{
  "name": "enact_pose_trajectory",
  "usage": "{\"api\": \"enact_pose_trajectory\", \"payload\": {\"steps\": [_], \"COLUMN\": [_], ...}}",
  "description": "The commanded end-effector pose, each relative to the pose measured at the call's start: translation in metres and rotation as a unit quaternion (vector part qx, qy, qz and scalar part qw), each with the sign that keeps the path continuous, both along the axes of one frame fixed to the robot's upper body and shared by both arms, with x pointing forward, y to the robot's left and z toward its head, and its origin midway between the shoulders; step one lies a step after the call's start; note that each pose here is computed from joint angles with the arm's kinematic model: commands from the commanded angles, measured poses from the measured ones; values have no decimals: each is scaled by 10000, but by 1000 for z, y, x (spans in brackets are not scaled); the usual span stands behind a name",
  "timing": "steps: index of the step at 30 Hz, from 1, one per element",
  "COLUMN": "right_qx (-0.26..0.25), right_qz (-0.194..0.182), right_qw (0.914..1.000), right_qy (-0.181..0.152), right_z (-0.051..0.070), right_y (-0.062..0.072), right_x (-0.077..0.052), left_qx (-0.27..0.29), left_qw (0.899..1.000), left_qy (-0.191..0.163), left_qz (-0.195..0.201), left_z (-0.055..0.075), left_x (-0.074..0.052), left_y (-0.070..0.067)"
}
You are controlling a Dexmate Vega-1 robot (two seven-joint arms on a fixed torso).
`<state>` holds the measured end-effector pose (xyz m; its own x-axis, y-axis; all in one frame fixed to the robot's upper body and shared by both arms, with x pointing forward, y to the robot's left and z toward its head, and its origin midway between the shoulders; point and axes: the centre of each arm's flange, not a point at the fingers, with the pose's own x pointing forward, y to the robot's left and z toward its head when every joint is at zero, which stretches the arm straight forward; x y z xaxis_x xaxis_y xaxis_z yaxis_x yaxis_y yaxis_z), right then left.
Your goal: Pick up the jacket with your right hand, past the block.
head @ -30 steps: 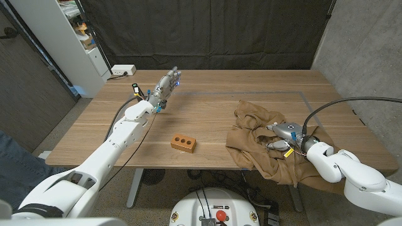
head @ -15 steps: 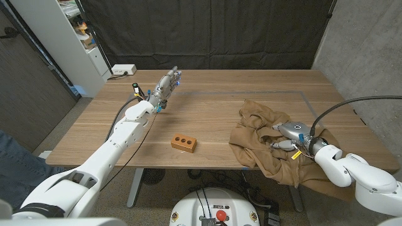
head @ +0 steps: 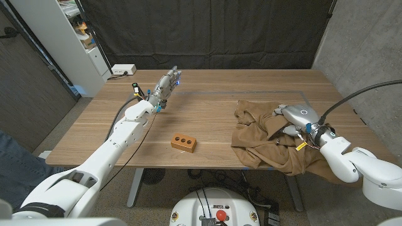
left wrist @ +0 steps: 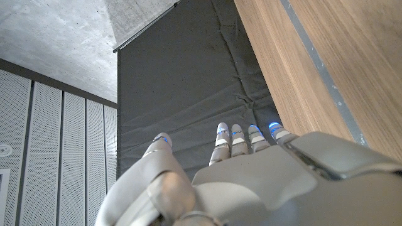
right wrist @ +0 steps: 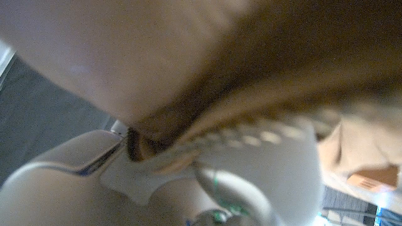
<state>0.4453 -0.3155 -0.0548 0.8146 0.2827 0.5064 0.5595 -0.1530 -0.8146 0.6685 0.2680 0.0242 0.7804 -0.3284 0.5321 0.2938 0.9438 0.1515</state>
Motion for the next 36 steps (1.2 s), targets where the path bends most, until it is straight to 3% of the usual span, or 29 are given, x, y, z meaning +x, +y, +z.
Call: {"api": "enact_pose_trajectory", "payload": {"steps": [1,17,36], "right_qx": [-11,20,20], "right_qz": [72,6,-64], "right_qw": [9990,9989,9971], "right_qy": [-432,-465,-756], "right_z": [24,44,67], "right_y": [4,5,5], "right_x": [-19,-36,-55], "left_qx": [0,17,21], "left_qw": [10000,10000,9999], "left_qy": [-41,-71,-104], "left_qz": [-4,-19,-19], "left_z": [3,5,6], "left_x": [-3,-5,-7], "left_y": [0,-1,1]}}
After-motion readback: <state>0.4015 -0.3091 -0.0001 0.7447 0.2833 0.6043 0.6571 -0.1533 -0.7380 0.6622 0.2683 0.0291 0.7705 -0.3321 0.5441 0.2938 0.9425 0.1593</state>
